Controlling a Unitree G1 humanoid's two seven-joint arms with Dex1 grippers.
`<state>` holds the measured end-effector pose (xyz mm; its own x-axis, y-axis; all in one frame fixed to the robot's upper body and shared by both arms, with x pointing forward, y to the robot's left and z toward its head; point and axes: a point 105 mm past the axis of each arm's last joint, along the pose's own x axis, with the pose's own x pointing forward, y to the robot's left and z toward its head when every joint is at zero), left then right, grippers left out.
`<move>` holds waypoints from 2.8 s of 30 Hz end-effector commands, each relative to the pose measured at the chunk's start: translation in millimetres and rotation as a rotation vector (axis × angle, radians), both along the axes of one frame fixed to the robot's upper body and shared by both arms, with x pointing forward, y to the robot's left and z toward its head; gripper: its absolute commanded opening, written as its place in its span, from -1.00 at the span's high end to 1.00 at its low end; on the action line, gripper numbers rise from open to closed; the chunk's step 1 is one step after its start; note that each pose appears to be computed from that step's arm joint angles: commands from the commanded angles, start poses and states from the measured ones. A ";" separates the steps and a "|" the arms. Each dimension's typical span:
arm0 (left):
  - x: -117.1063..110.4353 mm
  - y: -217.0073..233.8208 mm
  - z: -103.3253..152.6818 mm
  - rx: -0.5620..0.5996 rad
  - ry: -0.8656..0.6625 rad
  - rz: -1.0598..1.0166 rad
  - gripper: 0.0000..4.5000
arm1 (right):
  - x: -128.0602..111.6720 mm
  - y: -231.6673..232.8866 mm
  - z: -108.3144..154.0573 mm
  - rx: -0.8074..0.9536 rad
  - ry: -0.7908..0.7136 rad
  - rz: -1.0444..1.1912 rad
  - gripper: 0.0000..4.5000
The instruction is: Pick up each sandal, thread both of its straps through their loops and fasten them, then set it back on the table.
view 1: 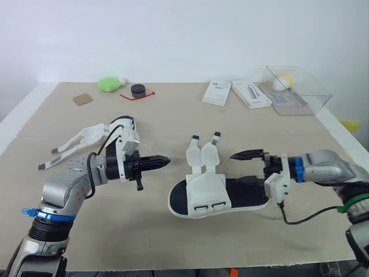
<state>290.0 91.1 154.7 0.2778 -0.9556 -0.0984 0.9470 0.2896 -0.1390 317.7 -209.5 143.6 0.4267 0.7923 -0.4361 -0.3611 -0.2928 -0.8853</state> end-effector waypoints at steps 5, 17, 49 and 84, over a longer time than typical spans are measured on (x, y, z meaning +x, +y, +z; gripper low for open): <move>-7.0 -22.0 -34.4 0.038 0.029 -0.047 0.98 | 34.8 -0.2 57.6 0.634 0.331 -0.350 -1.00; -16.8 -24.9 -73.1 0.157 0.077 -0.038 0.98 | 51.0 34.7 35.3 1.295 1.310 -0.837 -1.00; -7.8 -20.3 -81.4 0.187 0.046 0.035 1.00 | 110.4 82.0 -28.8 1.663 1.873 -1.231 -0.39; -1.7 -16.7 -85.2 0.204 0.047 0.034 1.00 | -89.9 140.1 28.2 0.233 0.229 0.539 0.99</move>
